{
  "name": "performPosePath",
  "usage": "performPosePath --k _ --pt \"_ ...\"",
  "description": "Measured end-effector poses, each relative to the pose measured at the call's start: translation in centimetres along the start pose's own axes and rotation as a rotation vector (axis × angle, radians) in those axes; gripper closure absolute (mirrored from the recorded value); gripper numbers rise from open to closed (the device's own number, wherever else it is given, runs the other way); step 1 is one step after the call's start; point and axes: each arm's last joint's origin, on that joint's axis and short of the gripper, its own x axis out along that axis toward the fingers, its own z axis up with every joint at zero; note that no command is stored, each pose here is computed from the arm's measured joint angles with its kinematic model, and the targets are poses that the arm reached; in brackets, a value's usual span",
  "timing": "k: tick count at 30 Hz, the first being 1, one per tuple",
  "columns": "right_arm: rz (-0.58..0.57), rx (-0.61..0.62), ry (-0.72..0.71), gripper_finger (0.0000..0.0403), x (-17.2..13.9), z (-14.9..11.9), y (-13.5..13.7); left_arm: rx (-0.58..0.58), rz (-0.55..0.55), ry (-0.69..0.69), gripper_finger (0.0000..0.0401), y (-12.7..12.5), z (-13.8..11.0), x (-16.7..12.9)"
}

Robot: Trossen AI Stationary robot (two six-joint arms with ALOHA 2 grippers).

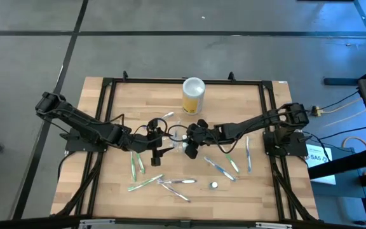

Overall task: Pick & Place toothbrushing station
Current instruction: Put the blue mouthwash into the transparent organizer, then put the green toothbrush into the transparent organizer

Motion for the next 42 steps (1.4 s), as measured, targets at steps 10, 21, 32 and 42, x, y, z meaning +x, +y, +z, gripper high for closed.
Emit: performPosePath --k 10,21,32,42 --pt "-0.002 -0.002 -0.001 0.0310 0.0 0.0 0.0 0.000 -0.001 0.000 0.0168 0.0 0.0 0.0" --pt "0.001 0.017 0.001 0.0269 0.0 0.0 0.0 0.000 -0.001 0.000 0.0168 0.0 0.0 0.0" --pt "0.015 0.023 -0.005 0.0251 -0.5 0.3 0.2 0.000 -0.001 0.000 0.0168 0.0 0.0 0.0" --pt "0.020 0.025 -0.044 0.0165 -1.6 1.1 0.2 0.002 -0.006 -0.001 0.0168 -0.1 0.0 -0.1"
